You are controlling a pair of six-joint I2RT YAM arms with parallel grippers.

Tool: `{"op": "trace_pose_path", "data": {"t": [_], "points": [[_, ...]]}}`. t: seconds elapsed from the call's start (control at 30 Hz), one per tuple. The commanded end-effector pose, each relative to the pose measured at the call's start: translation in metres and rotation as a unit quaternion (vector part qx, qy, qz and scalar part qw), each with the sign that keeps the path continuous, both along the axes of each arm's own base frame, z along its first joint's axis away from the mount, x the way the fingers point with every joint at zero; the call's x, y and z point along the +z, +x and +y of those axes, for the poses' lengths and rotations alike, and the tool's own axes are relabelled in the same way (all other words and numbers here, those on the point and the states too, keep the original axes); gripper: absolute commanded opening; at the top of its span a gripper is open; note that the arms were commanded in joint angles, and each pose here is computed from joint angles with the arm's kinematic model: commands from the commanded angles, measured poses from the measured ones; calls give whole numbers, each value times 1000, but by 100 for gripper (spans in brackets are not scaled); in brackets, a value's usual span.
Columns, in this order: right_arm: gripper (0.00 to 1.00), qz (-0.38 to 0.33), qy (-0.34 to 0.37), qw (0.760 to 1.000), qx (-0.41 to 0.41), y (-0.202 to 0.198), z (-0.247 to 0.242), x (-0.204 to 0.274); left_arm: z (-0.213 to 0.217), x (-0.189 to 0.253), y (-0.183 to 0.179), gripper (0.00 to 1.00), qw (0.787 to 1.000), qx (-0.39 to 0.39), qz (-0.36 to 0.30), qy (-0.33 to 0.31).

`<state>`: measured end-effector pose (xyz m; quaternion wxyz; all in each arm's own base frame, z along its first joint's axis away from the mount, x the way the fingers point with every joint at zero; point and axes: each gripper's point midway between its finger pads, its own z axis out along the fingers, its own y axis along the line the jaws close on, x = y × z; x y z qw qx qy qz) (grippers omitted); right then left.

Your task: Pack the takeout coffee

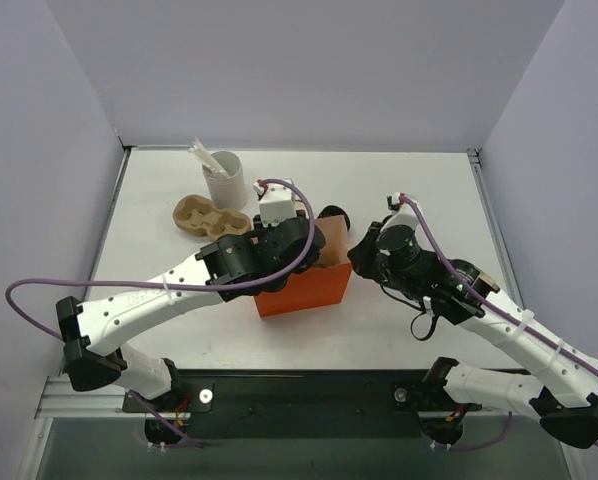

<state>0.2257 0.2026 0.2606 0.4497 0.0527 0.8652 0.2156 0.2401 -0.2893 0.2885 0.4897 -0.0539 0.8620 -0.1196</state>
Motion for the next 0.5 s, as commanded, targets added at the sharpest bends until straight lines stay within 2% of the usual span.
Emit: {"op": "trace_pose_path", "data": {"t": [0.0, 0.13, 0.3, 0.47], "points": [[8, -15, 4, 1000, -5, 7, 0, 15, -17, 43, -12, 53, 995, -69, -23, -66], [21, -15, -7, 1000, -1, 6, -2, 20, -16, 53, -23, 53, 991, -104, -19, -83], [36, -26, -18, 999, 9, 8, -6, 39, 9, 65, -38, 53, 987, -116, -21, -108], [38, -22, -39, 998, 43, 6, -2, 43, 50, 66, -48, 53, 989, -101, -20, -106]]}}
